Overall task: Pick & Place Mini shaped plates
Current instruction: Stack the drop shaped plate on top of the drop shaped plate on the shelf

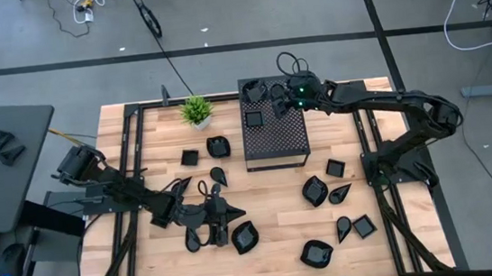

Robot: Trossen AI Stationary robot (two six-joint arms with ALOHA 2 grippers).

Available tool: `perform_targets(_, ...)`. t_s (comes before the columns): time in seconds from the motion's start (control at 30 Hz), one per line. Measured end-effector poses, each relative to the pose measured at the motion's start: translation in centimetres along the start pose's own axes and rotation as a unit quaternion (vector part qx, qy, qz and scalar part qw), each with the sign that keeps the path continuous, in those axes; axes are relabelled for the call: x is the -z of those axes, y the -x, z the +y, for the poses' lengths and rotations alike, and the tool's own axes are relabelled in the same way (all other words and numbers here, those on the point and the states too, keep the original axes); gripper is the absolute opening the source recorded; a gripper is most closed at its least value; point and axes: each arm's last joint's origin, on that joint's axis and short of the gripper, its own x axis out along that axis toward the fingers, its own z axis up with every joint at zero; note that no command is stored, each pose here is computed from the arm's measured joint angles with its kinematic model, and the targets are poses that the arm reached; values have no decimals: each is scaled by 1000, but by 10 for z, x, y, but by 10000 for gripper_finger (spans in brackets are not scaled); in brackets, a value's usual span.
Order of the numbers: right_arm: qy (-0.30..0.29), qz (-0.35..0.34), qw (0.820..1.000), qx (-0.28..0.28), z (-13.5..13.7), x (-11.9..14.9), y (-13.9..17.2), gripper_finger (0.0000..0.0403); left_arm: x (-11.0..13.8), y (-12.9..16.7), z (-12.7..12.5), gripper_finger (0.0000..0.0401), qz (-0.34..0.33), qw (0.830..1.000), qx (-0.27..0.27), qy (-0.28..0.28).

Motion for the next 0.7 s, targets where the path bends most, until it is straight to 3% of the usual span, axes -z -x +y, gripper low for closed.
perform_targets(0.7,-18,-6,1000,6,-5,-1,-14,291,0,0,0,14,0,1000,0,3)
